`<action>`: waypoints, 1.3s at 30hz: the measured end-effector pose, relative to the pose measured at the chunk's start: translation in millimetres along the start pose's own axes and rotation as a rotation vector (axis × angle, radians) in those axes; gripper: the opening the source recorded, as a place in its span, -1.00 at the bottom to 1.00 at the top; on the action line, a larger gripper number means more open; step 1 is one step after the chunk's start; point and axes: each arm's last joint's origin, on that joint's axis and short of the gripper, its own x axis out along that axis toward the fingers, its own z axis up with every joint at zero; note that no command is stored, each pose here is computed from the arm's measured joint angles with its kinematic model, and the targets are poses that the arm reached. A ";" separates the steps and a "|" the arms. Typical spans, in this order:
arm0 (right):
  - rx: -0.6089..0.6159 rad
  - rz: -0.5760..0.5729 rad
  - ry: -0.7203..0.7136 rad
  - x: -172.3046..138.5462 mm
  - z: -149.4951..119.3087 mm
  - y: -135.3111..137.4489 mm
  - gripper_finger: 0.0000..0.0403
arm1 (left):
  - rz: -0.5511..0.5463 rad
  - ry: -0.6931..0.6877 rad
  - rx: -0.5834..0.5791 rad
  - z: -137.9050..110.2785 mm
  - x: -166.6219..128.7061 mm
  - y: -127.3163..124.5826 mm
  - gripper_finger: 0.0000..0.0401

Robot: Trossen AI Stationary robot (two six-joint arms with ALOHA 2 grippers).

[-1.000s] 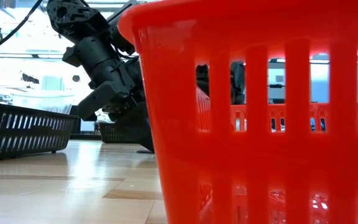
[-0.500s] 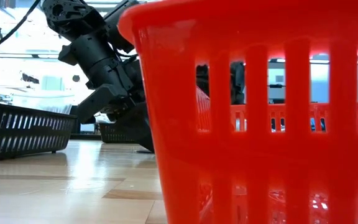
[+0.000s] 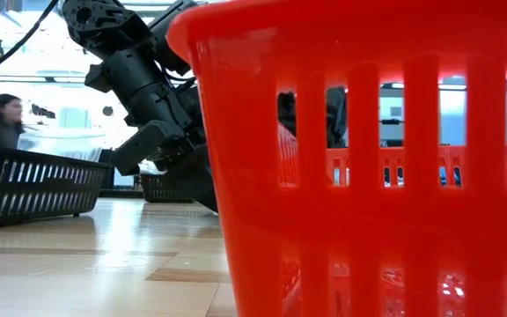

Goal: Pick & Place Travel size toiletries
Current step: Put the black hair brush into the right red bin

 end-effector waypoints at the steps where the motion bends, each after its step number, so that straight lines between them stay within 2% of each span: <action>1: -0.001 0.001 0.008 3.0 -0.7 -1.0 0.11 | -0.001 -0.002 0.000 0.2 0.0 -0.1 -1.00; 10: 0.008 0.004 0.002 4.5 0.5 -5.7 -0.09 | 0.001 -0.007 0.013 1.0 -0.6 0.0 -1.00; 16: 0.022 0.008 0.006 3.8 1.2 -9.8 -0.28 | 0.117 0.001 0.127 2.3 -4.1 -8.5 -1.00; 20: 0.019 0.014 -0.002 4.1 1.9 -9.6 -0.37 | 0.141 0.003 0.142 2.4 -4.8 -11.3 -0.97; 29: 0.020 0.034 0.000 4.7 2.0 -9.3 -0.38 | 0.134 0.011 0.156 1.7 -5.6 -16.0 -0.77; 34: 0.046 0.052 0.010 5.3 2.9 -15.0 -0.40 | 0.163 0.012 0.172 1.8 -6.9 -21.6 -0.59; 39: 0.061 0.060 0.010 4.3 4.2 -18.8 -0.40 | 0.190 0.014 0.184 1.8 -8.0 -25.4 -0.51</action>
